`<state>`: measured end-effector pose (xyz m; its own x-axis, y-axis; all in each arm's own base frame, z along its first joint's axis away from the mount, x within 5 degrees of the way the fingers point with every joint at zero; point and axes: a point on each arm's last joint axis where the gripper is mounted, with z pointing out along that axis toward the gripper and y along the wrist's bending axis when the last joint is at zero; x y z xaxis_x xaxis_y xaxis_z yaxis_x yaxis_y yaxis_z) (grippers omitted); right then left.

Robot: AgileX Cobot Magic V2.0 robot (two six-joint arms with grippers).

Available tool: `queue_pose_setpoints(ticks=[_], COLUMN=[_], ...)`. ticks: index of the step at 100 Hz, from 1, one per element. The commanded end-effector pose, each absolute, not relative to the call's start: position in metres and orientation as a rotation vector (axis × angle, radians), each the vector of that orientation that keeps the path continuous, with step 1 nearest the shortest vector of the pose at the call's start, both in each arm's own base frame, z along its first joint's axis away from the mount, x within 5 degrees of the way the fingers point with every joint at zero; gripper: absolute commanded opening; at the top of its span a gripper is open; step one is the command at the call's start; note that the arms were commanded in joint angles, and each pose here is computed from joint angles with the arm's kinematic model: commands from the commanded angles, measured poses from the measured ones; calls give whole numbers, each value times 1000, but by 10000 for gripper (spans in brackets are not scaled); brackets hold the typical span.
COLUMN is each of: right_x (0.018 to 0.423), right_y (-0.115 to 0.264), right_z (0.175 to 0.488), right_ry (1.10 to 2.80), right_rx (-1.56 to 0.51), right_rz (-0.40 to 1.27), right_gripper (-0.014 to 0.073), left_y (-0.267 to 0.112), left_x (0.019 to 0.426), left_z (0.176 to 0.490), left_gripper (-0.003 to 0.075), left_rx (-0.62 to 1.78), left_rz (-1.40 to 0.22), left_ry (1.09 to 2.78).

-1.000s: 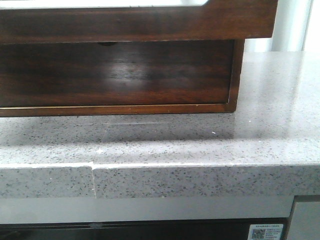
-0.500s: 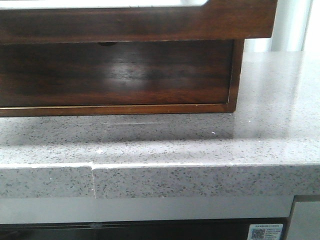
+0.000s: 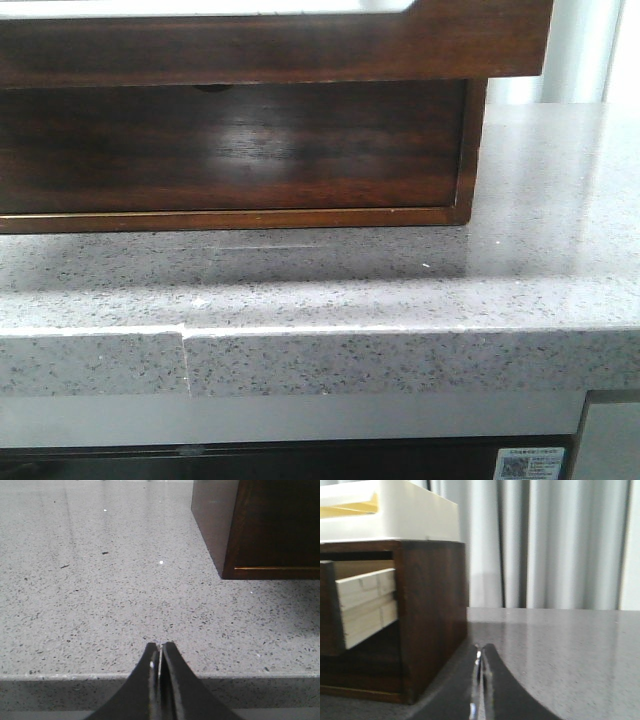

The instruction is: Put scissors in drawer with both arms

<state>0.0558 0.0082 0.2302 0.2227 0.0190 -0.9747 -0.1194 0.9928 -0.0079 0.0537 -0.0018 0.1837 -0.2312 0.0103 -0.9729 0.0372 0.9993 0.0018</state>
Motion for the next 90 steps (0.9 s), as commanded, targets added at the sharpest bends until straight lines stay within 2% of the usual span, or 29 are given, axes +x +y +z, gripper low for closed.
queue_pose_setpoints(ticks=[1, 17, 35, 40, 66, 90], right_x=[54, 56, 56, 56, 56, 55], right_y=[7, 1, 0, -2, -4, -5], right_z=[239, 220, 201, 196, 191, 180], right_ry=[1300, 1487, 1499, 1556, 1606, 1725], right_rx=[-77, -21, 24, 40, 59, 70], right_rz=[75, 12, 12, 4, -42, -55], right_gripper=[-41, -41, -41, -41, -41, -41], left_y=[-2, -2, -2, -2, -2, -2], left_x=[54, 54, 54, 54, 54, 54], left_z=[185, 185, 185, 185, 185, 185], left_gripper=[-22, -22, -22, -22, -22, -22], left_rx=[35, 35, 35, 35, 35, 35], left_rz=[-40, -40, -40, -40, -40, -40], left_ry=[1721, 1721, 1721, 1721, 1721, 1721])
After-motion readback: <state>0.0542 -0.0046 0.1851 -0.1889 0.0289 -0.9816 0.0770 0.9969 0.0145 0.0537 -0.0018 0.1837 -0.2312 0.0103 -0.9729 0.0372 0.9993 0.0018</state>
